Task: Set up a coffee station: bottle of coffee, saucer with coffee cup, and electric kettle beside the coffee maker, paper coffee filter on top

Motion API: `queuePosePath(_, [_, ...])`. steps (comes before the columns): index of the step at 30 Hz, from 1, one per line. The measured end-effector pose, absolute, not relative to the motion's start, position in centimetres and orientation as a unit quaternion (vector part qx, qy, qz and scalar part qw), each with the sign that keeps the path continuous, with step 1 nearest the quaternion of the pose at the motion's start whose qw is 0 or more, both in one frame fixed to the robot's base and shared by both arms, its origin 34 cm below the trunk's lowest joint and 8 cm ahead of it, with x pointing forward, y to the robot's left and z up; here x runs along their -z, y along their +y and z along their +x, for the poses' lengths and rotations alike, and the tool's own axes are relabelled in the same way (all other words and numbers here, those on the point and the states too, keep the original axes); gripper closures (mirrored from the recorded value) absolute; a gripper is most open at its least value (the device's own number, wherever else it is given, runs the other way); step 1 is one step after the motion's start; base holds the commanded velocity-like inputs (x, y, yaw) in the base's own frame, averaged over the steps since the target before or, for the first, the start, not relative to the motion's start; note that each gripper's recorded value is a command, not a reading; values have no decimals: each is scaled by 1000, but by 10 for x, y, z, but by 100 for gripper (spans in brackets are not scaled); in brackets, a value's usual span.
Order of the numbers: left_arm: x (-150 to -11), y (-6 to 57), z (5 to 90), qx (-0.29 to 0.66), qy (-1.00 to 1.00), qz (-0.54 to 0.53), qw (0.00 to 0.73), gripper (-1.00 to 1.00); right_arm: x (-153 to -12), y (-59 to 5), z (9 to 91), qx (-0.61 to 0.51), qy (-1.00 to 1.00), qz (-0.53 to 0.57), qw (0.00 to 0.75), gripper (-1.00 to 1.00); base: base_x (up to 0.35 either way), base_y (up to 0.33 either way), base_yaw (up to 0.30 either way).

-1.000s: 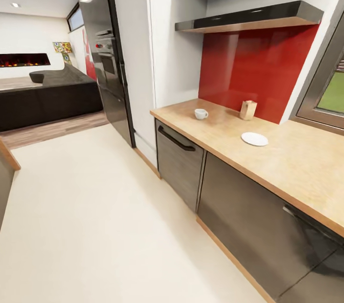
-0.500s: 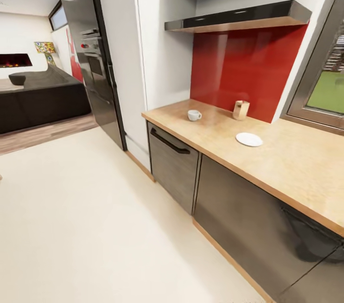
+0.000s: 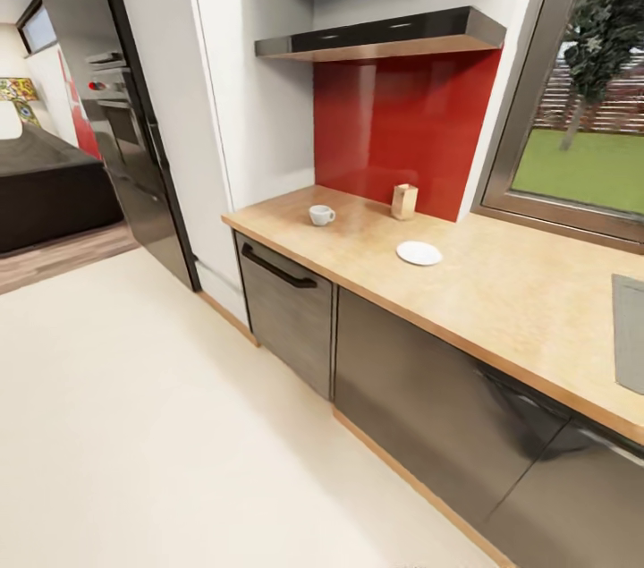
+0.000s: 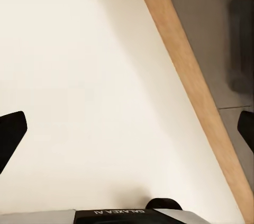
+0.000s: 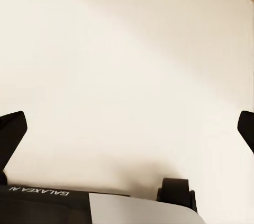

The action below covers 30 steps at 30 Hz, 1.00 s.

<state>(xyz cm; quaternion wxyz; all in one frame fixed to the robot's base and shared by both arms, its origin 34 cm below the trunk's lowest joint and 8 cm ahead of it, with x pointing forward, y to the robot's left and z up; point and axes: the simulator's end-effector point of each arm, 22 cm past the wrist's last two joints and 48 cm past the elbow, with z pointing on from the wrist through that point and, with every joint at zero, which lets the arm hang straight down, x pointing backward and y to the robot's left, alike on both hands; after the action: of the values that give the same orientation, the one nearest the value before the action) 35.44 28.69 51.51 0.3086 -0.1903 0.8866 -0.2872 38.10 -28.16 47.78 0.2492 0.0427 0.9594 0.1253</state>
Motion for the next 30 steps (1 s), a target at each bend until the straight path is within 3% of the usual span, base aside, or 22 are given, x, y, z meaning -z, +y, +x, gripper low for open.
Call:
queuePosePath(11, [-515, 287, 354, 287, 887, -190, 309, -100, -478, -282, 381, -125, 959, 43, 249, -100, 3, 6, -252])
queuePosePath(30, [-515, 287, 354, 287, 887, -190, 309, -100, -478, -282, 381, -126, 959, 42, 249, -100, 219, 218, -17])
